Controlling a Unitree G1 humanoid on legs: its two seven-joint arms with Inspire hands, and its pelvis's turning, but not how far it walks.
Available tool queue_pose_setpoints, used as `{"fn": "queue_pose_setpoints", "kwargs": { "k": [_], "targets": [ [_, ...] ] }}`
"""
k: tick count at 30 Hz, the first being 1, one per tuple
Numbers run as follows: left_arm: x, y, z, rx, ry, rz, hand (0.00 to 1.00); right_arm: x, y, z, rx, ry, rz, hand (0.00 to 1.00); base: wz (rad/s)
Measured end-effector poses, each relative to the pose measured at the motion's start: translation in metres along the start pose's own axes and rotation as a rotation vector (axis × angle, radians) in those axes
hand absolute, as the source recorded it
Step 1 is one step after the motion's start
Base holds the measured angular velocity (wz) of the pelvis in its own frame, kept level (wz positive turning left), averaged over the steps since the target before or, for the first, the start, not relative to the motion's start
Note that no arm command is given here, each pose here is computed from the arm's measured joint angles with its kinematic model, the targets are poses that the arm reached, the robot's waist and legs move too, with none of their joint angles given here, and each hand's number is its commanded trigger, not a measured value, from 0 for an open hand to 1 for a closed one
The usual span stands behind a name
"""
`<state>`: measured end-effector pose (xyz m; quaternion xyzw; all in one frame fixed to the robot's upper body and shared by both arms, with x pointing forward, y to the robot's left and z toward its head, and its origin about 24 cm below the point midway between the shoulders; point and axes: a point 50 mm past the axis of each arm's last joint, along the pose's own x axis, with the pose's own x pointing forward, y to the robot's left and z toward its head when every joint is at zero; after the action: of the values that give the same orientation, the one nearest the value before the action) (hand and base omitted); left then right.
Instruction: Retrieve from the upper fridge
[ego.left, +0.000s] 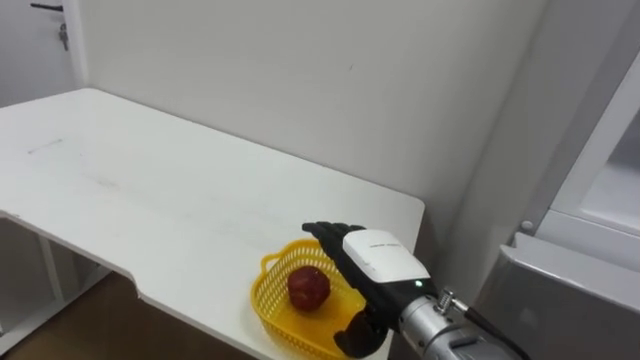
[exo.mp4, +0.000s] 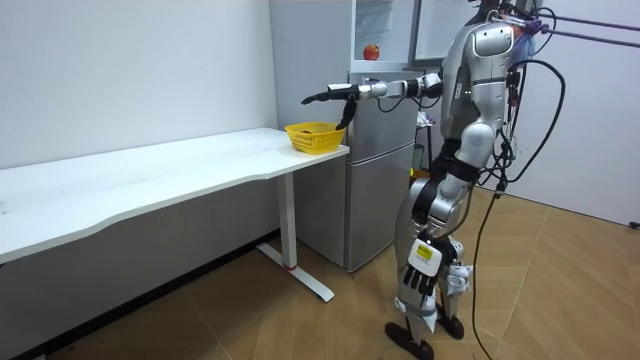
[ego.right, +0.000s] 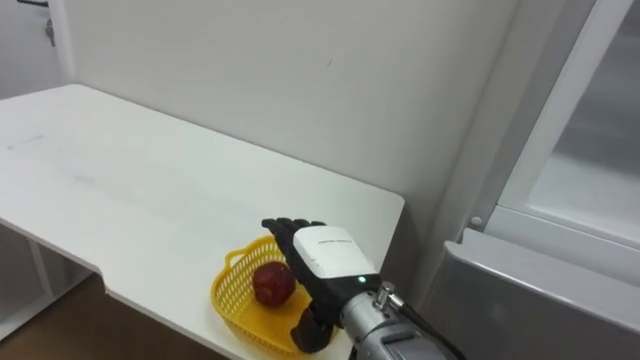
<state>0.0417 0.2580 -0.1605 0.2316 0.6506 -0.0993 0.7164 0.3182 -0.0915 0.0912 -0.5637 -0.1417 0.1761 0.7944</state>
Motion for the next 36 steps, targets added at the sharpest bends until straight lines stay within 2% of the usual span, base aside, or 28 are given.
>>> {"fn": "queue_pose_setpoints", "kwargs": {
  "k": [7, 12, 17, 26, 32, 36],
  "targets": [
    [0.000, -0.002, -0.002, 0.000, 0.006, -0.005, 0.00, 0.000, -0.031, 0.008, 0.026, -0.051, -0.184, 0.00, -0.02],
    [0.001, -0.008, 0.002, 0.012, -0.007, -0.017, 0.00, -0.001, -0.039, 0.013, 0.057, -0.078, -0.238, 0.00, -0.09],
    [0.001, -0.015, 0.001, 0.009, -0.009, -0.035, 0.00, -0.009, -0.068, 0.032, 0.102, -0.181, -0.380, 0.00, -0.15],
    [0.002, -0.020, -0.004, -0.002, -0.001, -0.030, 0.00, -0.037, -0.114, 0.057, 0.235, -0.378, -0.648, 0.00, -0.12],
    [0.002, -0.019, -0.001, -0.006, -0.027, -0.016, 0.00, -0.060, -0.131, 0.046, 0.349, -0.395, -0.791, 0.00, -0.13],
    [0.002, -0.019, -0.003, -0.022, -0.020, -0.014, 0.00, -0.074, -0.142, 0.037, 0.355, -0.374, -0.907, 0.00, -0.22]
  ]
}}
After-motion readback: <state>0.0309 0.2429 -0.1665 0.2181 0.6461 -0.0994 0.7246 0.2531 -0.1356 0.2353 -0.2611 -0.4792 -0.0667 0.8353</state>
